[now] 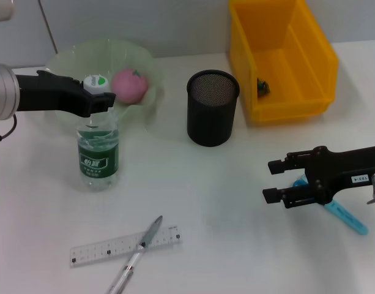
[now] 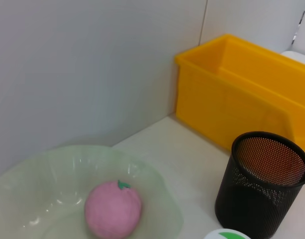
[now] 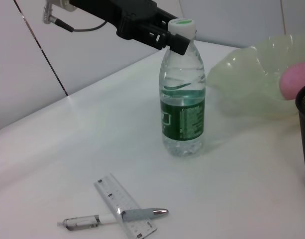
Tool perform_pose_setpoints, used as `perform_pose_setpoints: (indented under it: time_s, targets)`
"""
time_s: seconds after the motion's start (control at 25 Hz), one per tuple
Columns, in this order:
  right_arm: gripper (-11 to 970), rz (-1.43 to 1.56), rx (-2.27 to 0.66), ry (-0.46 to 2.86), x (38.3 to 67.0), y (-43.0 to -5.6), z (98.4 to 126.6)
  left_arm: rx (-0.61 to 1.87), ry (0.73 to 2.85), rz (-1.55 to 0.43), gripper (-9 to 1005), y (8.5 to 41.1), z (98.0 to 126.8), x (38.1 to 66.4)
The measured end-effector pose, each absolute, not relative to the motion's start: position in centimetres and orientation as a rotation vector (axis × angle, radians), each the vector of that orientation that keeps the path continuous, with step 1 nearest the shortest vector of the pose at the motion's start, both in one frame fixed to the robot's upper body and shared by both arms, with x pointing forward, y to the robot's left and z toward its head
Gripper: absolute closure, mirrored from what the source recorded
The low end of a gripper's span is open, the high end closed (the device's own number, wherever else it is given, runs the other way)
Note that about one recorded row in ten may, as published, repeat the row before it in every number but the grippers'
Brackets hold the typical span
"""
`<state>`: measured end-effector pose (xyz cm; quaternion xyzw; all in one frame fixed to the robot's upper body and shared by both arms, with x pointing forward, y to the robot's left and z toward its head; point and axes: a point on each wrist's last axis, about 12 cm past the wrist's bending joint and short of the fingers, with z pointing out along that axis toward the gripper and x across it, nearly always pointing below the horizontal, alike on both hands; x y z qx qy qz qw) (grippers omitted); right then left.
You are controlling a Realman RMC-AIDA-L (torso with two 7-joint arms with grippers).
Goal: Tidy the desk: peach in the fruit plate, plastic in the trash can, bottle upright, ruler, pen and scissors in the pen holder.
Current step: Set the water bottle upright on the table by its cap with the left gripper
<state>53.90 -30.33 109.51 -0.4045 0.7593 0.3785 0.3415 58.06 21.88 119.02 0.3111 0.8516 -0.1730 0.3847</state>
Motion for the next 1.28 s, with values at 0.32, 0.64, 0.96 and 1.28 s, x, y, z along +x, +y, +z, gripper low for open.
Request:
perform_pose_setpoints:
  time_s: [0.32, 0.64, 0.96, 1.28]
  targets:
    - [205, 0.984, -1.052, 1.977, 53.9, -30.4, 109.5, 0.782, 2.151, -0.472, 554, 22.1, 119.3, 57.8]
    - [205, 0.983, -1.044, 1.981, 53.7, -30.6, 109.4, 0.800, 2.102, -0.510, 554, 22.6, 119.4, 57.4]
    - [205, 0.981, -1.045, 1.981, 53.7, -30.6, 109.4, 0.821, 2.029, -0.546, 553, 22.7, 118.3, 57.4]
    - [205, 0.979, -1.046, 1.979, 53.8, -30.5, 109.5, 0.850, 1.961, -0.534, 554, 23.4, 117.4, 57.2]
